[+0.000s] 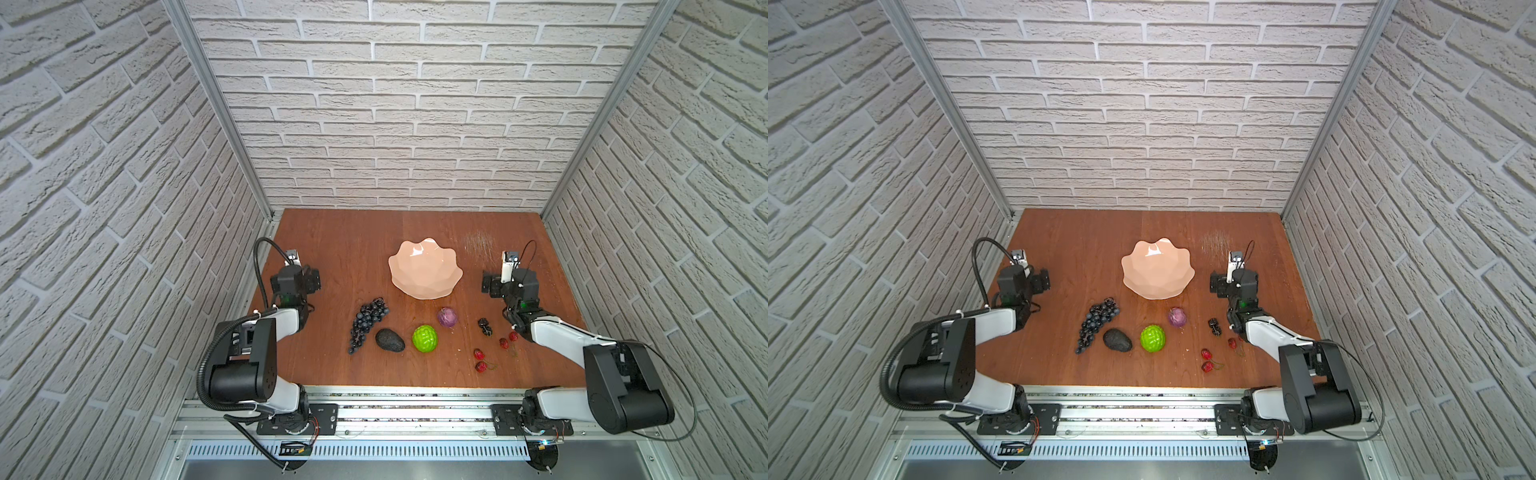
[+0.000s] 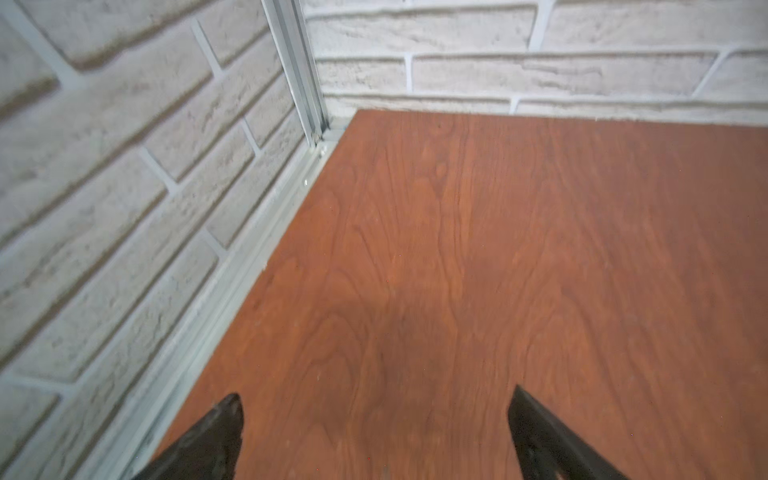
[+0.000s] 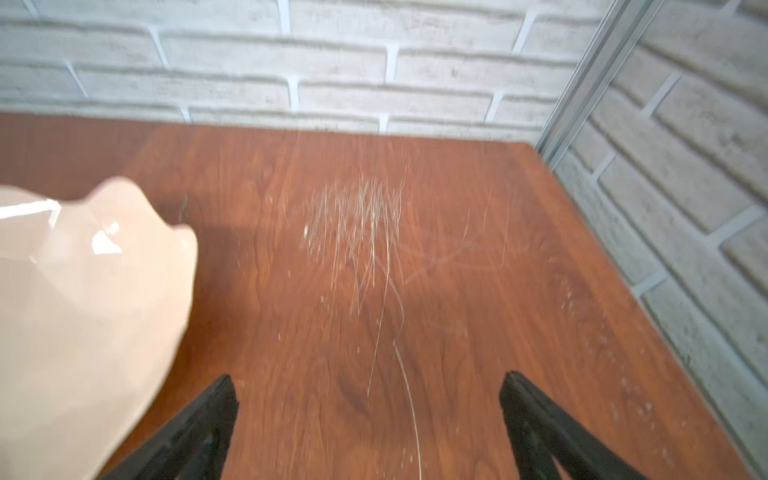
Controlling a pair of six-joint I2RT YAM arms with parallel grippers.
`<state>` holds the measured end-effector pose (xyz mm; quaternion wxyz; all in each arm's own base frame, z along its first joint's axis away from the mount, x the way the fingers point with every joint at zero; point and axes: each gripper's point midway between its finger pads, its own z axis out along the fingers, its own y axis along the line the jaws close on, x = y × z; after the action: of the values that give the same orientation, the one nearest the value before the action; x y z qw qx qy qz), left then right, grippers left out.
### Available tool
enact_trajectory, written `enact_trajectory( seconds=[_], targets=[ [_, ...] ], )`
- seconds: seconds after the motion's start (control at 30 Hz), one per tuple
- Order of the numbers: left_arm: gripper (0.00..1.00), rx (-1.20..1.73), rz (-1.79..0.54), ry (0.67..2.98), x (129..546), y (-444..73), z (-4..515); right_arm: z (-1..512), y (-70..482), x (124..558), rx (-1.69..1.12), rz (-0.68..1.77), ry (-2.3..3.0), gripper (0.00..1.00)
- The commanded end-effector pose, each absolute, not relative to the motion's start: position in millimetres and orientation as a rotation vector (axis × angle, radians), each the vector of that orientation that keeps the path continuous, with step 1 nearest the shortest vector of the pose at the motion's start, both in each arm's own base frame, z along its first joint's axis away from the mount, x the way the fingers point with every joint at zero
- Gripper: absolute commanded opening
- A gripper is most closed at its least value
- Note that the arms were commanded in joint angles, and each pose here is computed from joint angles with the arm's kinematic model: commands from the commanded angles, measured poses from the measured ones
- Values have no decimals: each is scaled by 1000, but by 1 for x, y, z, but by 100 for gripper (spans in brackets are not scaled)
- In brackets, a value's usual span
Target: Place and organize the fake fruits in the fruit bowl
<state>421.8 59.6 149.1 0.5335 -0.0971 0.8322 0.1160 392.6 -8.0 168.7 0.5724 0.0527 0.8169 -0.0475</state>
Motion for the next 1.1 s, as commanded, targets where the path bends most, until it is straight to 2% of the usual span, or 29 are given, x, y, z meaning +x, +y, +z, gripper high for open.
enact_trajectory(
  seconds=[0.0,0.07,0.2,0.27,0.43,0.57,0.67,0.87,1.07],
  targets=[
    [98,-347,313,2150,402,60,149,193,-16,377,234,-91,1922,100],
    [98,-402,330,2236,394,54,157,209,-12,371,271,-38,1969,100],
    [98,-484,286,2407,361,24,166,227,2,358,299,82,2037,91],
    [98,-495,239,2470,342,2,165,236,9,351,281,97,2031,90],
    [98,-499,37,2687,292,-63,148,247,21,337,213,97,2035,90],
    [89,-617,-190,2881,246,-108,118,240,35,335,166,159,2066,89],
    [88,-638,-292,2972,217,-139,101,236,48,341,135,198,2077,87],
    [88,-625,-413,3076,187,-186,91,229,80,357,64,261,2076,85],
    [89,-576,-436,3132,179,-202,92,219,101,363,20,333,2092,85]
  ],
)
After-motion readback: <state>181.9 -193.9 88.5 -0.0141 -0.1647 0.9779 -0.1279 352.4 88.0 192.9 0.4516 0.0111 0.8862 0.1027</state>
